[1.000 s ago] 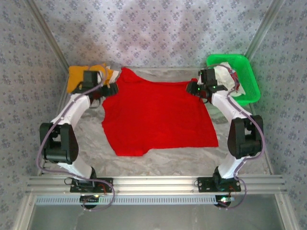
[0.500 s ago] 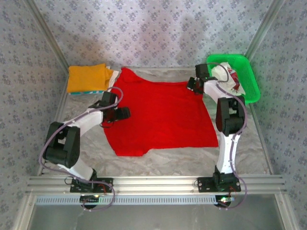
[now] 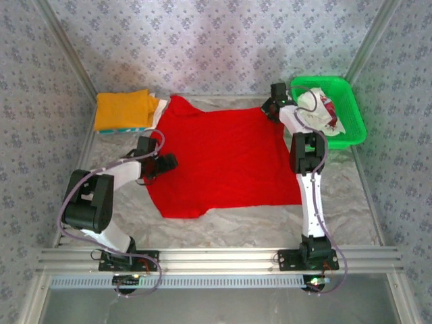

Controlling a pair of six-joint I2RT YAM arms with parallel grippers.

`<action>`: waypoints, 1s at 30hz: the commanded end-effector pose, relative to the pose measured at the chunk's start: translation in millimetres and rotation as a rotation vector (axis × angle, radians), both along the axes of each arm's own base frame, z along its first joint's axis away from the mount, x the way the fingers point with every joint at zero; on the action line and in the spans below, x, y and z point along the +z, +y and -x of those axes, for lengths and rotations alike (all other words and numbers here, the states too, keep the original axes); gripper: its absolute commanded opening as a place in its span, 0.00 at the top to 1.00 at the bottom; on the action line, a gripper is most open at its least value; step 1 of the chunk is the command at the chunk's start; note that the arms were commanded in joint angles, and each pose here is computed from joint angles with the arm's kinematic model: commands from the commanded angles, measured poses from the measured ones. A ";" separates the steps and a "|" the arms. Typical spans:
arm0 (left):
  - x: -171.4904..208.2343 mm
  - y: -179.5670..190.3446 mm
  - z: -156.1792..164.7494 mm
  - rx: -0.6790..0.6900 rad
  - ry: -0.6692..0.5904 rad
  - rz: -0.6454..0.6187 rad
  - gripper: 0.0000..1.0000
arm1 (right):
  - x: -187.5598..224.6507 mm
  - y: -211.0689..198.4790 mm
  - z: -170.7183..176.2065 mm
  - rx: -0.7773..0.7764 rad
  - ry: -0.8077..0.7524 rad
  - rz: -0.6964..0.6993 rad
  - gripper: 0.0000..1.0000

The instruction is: Fold and stack the t-shirts

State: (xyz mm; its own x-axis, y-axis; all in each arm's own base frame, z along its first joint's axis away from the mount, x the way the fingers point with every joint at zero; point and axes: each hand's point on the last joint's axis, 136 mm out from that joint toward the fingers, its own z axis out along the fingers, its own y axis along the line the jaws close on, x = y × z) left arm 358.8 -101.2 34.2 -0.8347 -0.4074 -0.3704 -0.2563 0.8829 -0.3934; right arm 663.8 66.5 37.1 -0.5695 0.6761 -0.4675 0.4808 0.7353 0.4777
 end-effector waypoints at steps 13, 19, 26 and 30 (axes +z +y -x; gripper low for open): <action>51.3 35.9 60.1 0.060 0.019 -0.090 0.16 | 179.5 51.1 53.3 0.279 -0.257 0.013 0.89; 49.1 40.7 127.2 0.127 0.119 -0.020 0.16 | 151.6 43.1 206.5 0.346 -0.127 0.187 0.81; 27.4 23.3 172.2 0.111 0.279 0.071 0.16 | 76.7 8.0 321.6 0.371 0.152 0.193 0.76; 20.7 -2.5 167.2 0.003 0.251 0.075 0.14 | 63.2 -5.9 355.4 0.325 0.168 0.189 0.75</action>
